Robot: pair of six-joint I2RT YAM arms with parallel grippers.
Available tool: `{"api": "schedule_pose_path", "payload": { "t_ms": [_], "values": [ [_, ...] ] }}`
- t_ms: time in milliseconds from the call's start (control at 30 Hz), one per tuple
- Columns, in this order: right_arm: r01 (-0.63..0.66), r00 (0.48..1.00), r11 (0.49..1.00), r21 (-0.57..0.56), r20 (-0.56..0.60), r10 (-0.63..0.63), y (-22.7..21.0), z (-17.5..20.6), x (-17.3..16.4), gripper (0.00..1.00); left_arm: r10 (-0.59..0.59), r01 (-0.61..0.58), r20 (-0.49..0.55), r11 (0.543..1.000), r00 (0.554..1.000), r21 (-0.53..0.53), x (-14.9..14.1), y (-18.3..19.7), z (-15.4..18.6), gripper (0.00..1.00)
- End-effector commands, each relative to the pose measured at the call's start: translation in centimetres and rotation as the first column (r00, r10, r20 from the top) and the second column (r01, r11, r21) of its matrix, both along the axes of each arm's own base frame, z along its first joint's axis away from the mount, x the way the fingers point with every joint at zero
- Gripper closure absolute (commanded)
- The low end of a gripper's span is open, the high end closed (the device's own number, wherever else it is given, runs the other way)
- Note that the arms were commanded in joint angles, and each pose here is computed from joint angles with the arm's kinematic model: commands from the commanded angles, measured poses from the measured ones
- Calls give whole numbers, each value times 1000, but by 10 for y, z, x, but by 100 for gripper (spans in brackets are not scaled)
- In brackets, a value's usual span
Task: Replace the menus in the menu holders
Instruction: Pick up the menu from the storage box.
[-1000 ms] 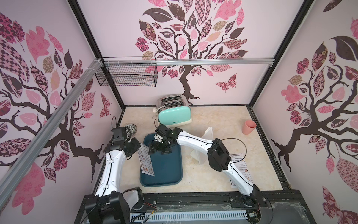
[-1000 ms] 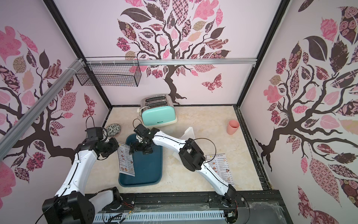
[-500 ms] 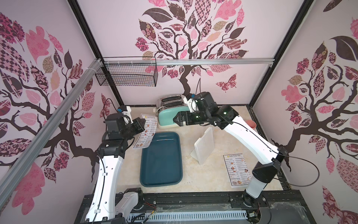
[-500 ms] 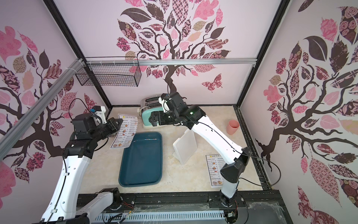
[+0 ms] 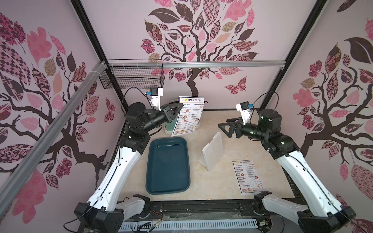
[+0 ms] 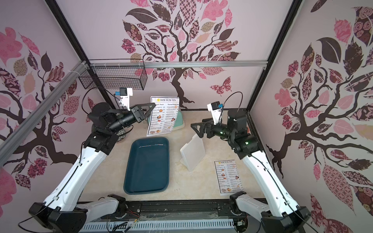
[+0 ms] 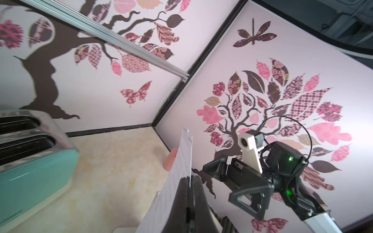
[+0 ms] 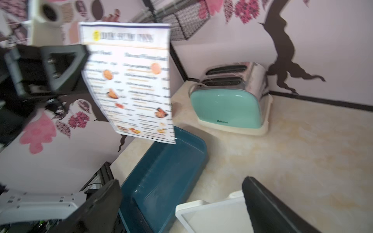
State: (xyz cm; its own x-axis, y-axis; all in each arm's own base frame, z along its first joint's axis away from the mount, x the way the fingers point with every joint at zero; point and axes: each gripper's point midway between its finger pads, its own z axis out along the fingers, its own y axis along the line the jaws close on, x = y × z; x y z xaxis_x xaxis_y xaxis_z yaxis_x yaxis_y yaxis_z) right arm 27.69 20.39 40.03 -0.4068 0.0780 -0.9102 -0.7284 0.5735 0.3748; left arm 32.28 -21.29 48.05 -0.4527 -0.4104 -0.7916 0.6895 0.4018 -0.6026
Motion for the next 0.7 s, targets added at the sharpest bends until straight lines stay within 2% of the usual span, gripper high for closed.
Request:
{"api": "schedule_pose_path", "payload": {
  "t_ms": [0,167,300,467,667],
  "values": [
    [-178,954,984,18,247,169,18,41,-17,3,-118,131,130,986,985,-102,-26,-9,50,100],
    [-210,940,977,25,280,195,24,43,-11,10,-191,210,167,972,967,-106,-37,-14,60,100],
    [-251,932,968,30,279,233,31,45,-5,21,-250,275,187,954,950,-121,-47,-17,68,100],
    [-349,904,934,81,293,312,42,56,-6,30,-289,320,206,938,935,-137,-55,-18,76,100],
    [-488,834,867,103,348,428,50,71,-22,38,-300,333,213,933,930,-136,-59,-18,81,100]
  ]
}}
